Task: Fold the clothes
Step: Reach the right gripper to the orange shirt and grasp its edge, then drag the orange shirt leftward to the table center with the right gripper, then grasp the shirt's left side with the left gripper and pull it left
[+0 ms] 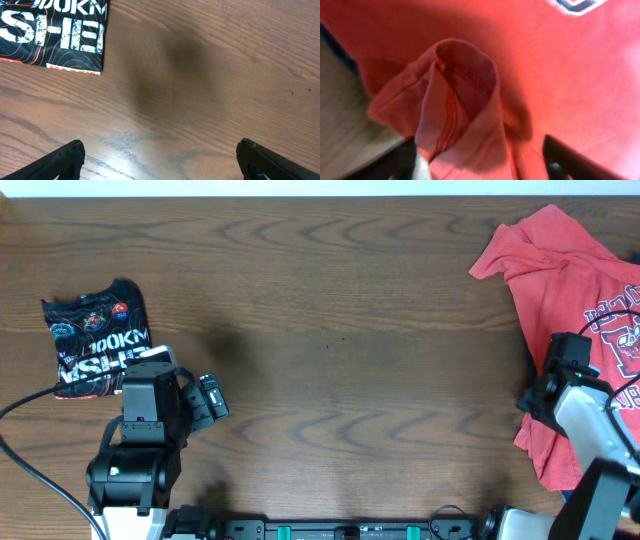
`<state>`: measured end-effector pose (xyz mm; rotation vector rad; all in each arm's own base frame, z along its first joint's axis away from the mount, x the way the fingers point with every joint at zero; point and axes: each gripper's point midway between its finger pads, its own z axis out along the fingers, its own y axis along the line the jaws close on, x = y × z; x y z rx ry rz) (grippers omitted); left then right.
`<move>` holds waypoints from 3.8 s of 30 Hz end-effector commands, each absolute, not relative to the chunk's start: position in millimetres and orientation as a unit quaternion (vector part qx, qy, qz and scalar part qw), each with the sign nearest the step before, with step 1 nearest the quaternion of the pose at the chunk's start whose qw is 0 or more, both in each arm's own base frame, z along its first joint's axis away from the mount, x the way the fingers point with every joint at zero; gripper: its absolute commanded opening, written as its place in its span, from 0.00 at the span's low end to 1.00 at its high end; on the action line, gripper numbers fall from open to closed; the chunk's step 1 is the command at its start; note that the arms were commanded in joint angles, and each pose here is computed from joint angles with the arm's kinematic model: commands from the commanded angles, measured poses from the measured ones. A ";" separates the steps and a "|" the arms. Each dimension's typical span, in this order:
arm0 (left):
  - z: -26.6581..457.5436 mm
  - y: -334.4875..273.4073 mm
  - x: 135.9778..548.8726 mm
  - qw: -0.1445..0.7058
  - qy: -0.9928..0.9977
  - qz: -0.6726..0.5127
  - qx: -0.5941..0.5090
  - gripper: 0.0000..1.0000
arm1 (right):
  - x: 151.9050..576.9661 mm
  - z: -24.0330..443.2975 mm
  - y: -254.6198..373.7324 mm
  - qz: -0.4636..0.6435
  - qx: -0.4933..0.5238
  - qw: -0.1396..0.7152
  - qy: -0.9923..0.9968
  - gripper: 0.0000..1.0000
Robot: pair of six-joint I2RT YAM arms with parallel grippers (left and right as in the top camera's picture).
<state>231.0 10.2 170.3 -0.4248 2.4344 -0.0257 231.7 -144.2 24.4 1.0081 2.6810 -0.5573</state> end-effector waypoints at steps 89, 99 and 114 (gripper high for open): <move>11.3 -180.4 221.0 -0.092 0.924 -0.219 -0.299 0.98 | 284.5 174.8 -12.4 0.069 0.150 0.256 0.952 0.99; -1.6 -259.4 275.0 0.008 0.918 -0.330 -0.218 0.67 | 282.4 173.6 -12.2 0.069 0.150 0.252 0.954 0.99; 39.3 -124.3 325.6 0.176 0.959 -0.176 -0.136 0.06 | 277.8 170.7 -17.5 0.050 0.146 0.244 0.957 0.99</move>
